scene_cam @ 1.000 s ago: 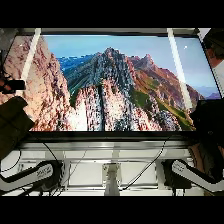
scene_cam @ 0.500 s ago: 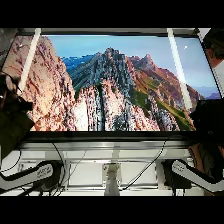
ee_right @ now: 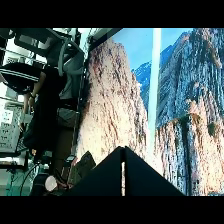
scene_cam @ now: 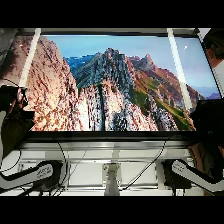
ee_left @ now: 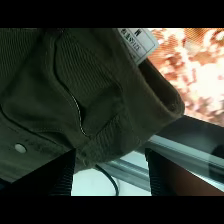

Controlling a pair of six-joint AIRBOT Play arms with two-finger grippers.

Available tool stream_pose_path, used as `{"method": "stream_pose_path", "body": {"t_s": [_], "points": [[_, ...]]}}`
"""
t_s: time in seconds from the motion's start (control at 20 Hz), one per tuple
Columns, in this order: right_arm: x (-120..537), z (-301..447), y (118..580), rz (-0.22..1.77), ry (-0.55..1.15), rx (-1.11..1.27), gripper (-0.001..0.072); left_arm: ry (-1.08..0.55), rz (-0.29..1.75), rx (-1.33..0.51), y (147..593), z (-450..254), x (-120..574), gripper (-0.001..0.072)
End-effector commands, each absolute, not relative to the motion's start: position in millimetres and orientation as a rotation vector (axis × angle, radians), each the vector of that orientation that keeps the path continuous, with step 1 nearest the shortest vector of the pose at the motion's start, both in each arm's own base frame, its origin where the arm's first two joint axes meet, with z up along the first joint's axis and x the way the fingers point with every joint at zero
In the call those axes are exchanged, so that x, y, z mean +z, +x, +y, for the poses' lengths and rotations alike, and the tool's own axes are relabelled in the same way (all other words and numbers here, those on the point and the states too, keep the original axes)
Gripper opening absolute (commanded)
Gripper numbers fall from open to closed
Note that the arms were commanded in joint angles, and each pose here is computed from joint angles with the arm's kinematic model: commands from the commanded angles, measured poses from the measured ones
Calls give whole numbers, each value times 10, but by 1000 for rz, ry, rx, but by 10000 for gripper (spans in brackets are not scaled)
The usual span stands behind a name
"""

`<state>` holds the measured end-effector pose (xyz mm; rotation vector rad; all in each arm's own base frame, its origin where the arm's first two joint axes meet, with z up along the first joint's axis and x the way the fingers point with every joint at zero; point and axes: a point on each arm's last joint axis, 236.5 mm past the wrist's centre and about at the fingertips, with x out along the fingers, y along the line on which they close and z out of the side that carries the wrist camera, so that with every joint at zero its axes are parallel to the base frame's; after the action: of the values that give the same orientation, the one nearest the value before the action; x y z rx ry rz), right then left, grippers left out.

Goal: Fold the clothes and pants, and hang the long-sleeved shirts on hangers.

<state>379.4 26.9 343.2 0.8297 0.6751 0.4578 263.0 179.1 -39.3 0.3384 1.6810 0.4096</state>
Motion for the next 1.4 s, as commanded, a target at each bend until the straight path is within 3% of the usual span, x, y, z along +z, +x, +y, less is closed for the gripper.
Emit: {"method": "stream_pose_path", "body": {"t_s": [0.0,0.05,0.85,1.05,1.1,1.15,1.25,1.35], "points": [[3438,268,3797,673,830,457,31,396,1675,388,2721,1807,-486,577],[3437,268,3797,673,830,457,31,407,1689,375,2730,1779,-537,622],[3439,266,3799,671,830,457,32,529,1805,314,2701,1754,-795,617],[3439,266,3799,671,830,457,31,514,1811,326,2670,1801,-801,586],[3439,266,3799,671,830,457,31,514,1814,326,2666,1805,-807,554],[3439,266,3799,671,830,457,31,513,1816,326,2662,1807,-811,449],[3439,266,3799,671,830,457,31,513,1816,326,2661,1808,-810,58],[3439,266,3799,672,830,457,31,530,1817,318,2667,1821,-800,24]]}}
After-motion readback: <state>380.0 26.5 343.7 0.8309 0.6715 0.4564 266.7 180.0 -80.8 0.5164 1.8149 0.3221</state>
